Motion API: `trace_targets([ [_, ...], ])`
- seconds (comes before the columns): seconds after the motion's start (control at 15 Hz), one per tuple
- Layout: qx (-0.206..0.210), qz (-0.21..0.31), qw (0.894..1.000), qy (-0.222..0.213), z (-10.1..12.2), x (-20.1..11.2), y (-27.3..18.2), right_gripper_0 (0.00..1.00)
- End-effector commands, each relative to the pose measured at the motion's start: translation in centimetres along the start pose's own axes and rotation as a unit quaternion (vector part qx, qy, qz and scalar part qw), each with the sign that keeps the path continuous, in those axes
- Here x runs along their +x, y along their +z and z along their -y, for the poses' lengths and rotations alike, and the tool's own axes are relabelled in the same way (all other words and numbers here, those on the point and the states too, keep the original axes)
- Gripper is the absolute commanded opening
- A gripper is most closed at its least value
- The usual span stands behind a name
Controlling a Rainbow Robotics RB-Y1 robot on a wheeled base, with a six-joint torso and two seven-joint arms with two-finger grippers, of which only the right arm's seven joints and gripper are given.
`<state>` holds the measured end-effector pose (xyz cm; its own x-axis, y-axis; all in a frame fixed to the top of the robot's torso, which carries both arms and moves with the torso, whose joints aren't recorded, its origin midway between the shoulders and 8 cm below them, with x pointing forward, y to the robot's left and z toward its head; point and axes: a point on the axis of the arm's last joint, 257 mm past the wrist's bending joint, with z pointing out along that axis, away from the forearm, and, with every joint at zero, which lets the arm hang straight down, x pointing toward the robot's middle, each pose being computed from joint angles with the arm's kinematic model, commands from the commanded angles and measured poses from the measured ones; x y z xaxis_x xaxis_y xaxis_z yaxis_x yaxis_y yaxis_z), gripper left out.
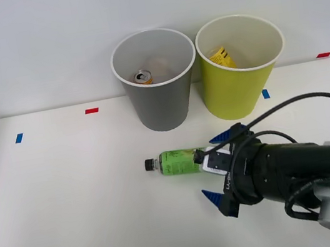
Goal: Put cans in the gray bin, plastic bottles in the light green bin
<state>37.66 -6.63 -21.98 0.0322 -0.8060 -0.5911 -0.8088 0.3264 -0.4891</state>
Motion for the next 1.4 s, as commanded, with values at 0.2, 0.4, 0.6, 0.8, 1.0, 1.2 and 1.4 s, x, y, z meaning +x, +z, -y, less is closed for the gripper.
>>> trace_targets([
  [0.2, -0.037, -0.02, 0.999, -0.025, 0.8, -0.4, 3.8, 1.0],
  [0.4, -0.062, -0.049, 0.994, -0.078, 1.2, -0.6, 5.8, 1.0],
  [0.6, -0.081, -0.072, 0.99, -0.085, 1.0, -0.8, 5.9, 1.0],
  [0.8, -0.1, -0.081, 0.987, -0.091, 0.4, -0.8, 5.5, 1.0],
  [1.0, -0.105, -0.099, 0.984, -0.102, 0.6, -0.2, 5.1, 1.0],
  [1.2, -0.112, -0.112, 0.981, -0.109, 0.8, -0.1, 4.7, 1.0],
  [1.4, -0.125, -0.105, 0.981, -0.108, 0.4, -1.2, 4.5, 1.0],
])
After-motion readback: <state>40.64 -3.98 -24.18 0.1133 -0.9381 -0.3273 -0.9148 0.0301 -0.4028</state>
